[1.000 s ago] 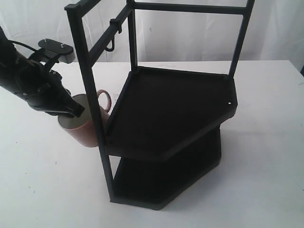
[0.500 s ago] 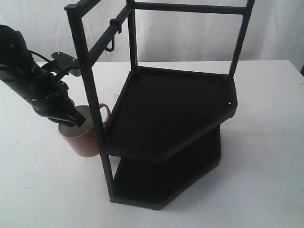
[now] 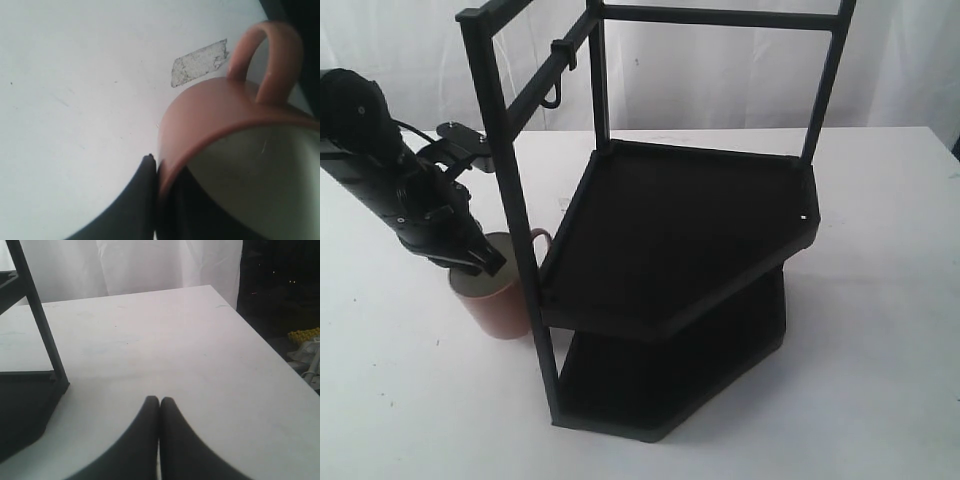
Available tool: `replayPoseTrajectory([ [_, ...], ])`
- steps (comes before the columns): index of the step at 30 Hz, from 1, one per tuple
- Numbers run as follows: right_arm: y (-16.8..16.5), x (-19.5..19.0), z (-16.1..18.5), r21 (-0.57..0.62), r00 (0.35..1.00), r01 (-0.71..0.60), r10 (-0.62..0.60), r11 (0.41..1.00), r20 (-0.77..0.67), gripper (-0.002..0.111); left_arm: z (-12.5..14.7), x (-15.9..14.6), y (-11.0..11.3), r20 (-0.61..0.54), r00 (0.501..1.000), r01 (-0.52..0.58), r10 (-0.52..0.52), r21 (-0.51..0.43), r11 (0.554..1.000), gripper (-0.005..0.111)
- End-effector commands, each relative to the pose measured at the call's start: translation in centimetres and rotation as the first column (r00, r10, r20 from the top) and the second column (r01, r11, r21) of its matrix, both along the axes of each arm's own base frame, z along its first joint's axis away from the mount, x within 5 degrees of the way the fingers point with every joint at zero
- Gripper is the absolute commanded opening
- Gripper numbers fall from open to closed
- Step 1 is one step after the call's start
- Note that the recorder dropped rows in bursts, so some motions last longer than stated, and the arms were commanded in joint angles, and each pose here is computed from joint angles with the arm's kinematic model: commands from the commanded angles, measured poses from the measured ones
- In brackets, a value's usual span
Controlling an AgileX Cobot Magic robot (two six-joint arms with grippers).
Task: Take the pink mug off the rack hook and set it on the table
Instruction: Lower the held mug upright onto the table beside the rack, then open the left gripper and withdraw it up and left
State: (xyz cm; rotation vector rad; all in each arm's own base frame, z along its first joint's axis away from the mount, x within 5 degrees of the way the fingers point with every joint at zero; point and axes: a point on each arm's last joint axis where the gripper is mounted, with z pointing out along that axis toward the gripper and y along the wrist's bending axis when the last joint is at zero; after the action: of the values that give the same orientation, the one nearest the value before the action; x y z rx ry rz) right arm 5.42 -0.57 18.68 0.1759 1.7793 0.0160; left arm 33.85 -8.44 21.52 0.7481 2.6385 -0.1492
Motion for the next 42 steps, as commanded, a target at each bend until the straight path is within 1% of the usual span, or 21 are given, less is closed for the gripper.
replayPoseTrajectory([
  [1,-0.1,0.0,0.0,-0.003,1.0,0.011,-0.011,1.0,0.008,0.0,-0.3,0.1,-0.1,-0.016,1.0,-0.006,0.006,-0.006,1.0,0.0],
  [5,-0.1,0.0,0.0,-0.003,1.0,0.011,-0.011,1.0,0.008,0.0,-0.3,0.1,-0.1,-0.015,1.0,-0.005,0.005,-0.005,1.0,0.001],
  [7,-0.1,0.0,0.0,-0.003,1.0,0.011,-0.011,1.0,0.008,0.0,-0.3,0.0,-0.1,-0.017,1.0,-0.005,0.005,-0.005,1.0,0.009],
  [10,-0.1,0.0,0.0,-0.003,1.0,0.011,-0.011,1.0,0.008,0.0,-0.3,0.0,-0.1,-0.017,1.0,-0.005,0.005,-0.005,1.0,0.025],
  [13,-0.1,0.0,0.0,-0.003,1.0,0.011,-0.011,1.0,0.008,0.0,-0.3,0.0,-0.1,-0.017,1.0,-0.005,0.005,-0.005,1.0,0.037],
  [16,-0.1,0.0,0.0,-0.003,1.0,0.011,-0.011,1.0,0.008,0.0,-0.3,0.0,-0.1,-0.017,1.0,-0.005,0.005,-0.005,1.0,0.044],
  [19,-0.1,0.0,0.0,-0.003,1.0,0.011,-0.011,1.0,0.008,0.0,-0.3,0.0,-0.1,-0.018,1.0,-0.007,0.007,-0.009,1.0,0.047],
  [22,-0.1,0.0,0.0,-0.003,1.0,0.011,-0.011,1.0,0.008,0.0,0.7,-0.2,-0.3,-0.039,0.999,-0.013,0.012,-0.037,0.999,0.047],
  [24,-0.1,0.0,0.0,-0.003,1.0,0.011,-0.011,1.0,0.008,0.0,2.6,-0.1,-0.6,-0.02,1.0,-0.024,0.023,-0.077,0.997,0.047],
  [25,-0.1,0.0,0.0,-0.003,1.0,0.011,-0.011,1.0,0.008,0.0,4.6,-0.2,-0.6,-0.004,0.999,-0.033,0.033,-0.084,0.996,0.047],
  [26,-0.1,0.0,0.0,-0.003,1.0,0.011,-0.011,1.0,0.008,0.0,6.5,-0.4,-0.3,0.014,0.999,-0.032,0.033,-0.06,0.998,0.046],
  [27,-0.1,0.0,0.0,-0.003,1.0,0.011,-0.011,1.0,0.008,0.0,7.5,-0.7,0.0,0.016,0.999,-0.041,0.042,-0.038,0.998,0.045],
  [29,-0.1,0.0,0.0,-0.003,1.0,0.011,-0.011,1.0,0.008,0.0,8.5,-1.4,1.0,0.024,0.995,-0.095,0.094,0.047,0.994,0.037],
  [30,-0.1,0.0,0.0,-0.003,1.0,0.011,-0.011,1.0,0.008,0.0,8.3,-1.7,1.6,0.023,0.992,-0.126,0.124,0.092,0.988,0.028],
  [31,-0.1,0.0,0.0,-0.003,1.0,0.011,-0.011,1.0,0.008,0.0,7.8,-1.7,1.9,0.034,0.989,-0.144,0.141,0.113,0.983,0.021],
  [32,-0.1,0.0,0.0,-0.003,1.0,0.011,-0.011,1.0,0.008,0.0,6.6,-2.0,2.2,0.036,0.985,-0.174,0.17,0.137,0.975,0.007],
  [33,-0.1,0.0,0.0,-0.003,1.0,0.011,-0.011,1.0,0.008,0.0,5.9,-2.1,2.4,0.047,0.982,-0.188,0.183,0.149,0.971,0.0],
  [34,-0.1,0.0,0.0,-0.003,1.0,0.011,-0.011,1.0,0.008,0.0,4.7,-2.4,2.6,0.051,0.977,-0.212,0.207,0.146,0.966,0.0],
  [36,-0.1,0.0,0.0,-0.003,1.0,0.011,-0.011,1.0,0.008,0.0,3.6,-2.9,2.8,0.079,0.965,-0.258,0.249,0.131,0.957,0.0],
  [40,-0.1,0.0,0.0,-0.003,1.0,0.011,-0.011,1.0,0.008,0.0,3.0,-3.9,3.7,0.172,0.918,-0.374,0.358,0.068,0.925,0.0],
  [42,-0.1,0.0,0.0,-0.003,1.0,0.011,-0.011,1.0,0.008,0.0,3.3,-4.8,4.7,0.221,0.878,-0.438,0.424,0.016,0.899,0.0],
])
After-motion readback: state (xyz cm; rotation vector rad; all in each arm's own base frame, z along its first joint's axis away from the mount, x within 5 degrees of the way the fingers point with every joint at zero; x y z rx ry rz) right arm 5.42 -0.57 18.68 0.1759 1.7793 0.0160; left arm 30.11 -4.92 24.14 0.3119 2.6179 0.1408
